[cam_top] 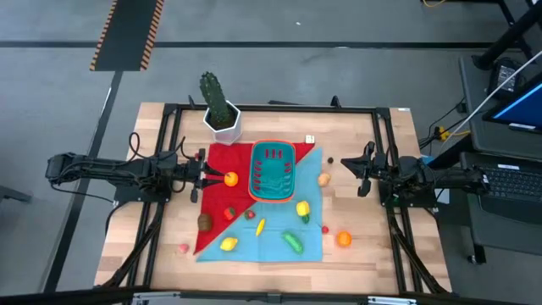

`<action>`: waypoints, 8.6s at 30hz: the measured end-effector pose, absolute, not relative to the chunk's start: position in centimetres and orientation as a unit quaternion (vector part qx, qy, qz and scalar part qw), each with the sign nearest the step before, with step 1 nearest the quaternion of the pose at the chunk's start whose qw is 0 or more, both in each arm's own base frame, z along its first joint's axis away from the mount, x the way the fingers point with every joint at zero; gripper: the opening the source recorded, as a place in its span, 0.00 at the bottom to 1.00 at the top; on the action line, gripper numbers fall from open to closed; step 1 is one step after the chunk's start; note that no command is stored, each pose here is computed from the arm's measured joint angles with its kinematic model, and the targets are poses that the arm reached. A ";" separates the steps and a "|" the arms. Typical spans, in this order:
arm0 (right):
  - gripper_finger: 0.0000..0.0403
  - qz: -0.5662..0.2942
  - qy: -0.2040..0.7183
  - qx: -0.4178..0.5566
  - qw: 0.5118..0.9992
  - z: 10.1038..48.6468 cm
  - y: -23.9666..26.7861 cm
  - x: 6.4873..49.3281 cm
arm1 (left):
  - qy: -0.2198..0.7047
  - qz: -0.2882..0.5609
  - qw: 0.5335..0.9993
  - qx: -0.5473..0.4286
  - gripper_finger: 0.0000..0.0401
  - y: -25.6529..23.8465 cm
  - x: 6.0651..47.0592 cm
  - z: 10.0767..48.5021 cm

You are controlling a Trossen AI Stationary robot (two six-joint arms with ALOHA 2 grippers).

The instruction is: Pick and placing Produce into tupperware

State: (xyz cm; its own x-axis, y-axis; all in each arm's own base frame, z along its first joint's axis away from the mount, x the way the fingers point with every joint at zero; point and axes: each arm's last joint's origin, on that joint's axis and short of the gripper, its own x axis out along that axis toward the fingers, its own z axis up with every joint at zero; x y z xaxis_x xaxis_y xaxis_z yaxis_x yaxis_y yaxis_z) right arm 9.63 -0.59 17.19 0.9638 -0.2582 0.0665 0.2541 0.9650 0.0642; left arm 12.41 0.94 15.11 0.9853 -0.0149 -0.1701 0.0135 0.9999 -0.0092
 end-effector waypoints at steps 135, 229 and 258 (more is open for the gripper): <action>0.06 -0.133 -0.042 0.053 0.989 17.2 -0.6 9.6 | 0.048 -0.005 0.998 0.047 0.24 1.0 12.5 15.8; 0.18 -0.176 -0.031 -0.034 0.983 17.3 -0.8 9.5 | 0.078 0.176 0.979 0.063 0.56 1.9 13.9 18.3; 0.18 -0.176 -0.031 -0.032 0.983 17.3 -0.8 9.5 | 0.322 0.136 0.936 0.052 0.59 -1.9 19.2 23.6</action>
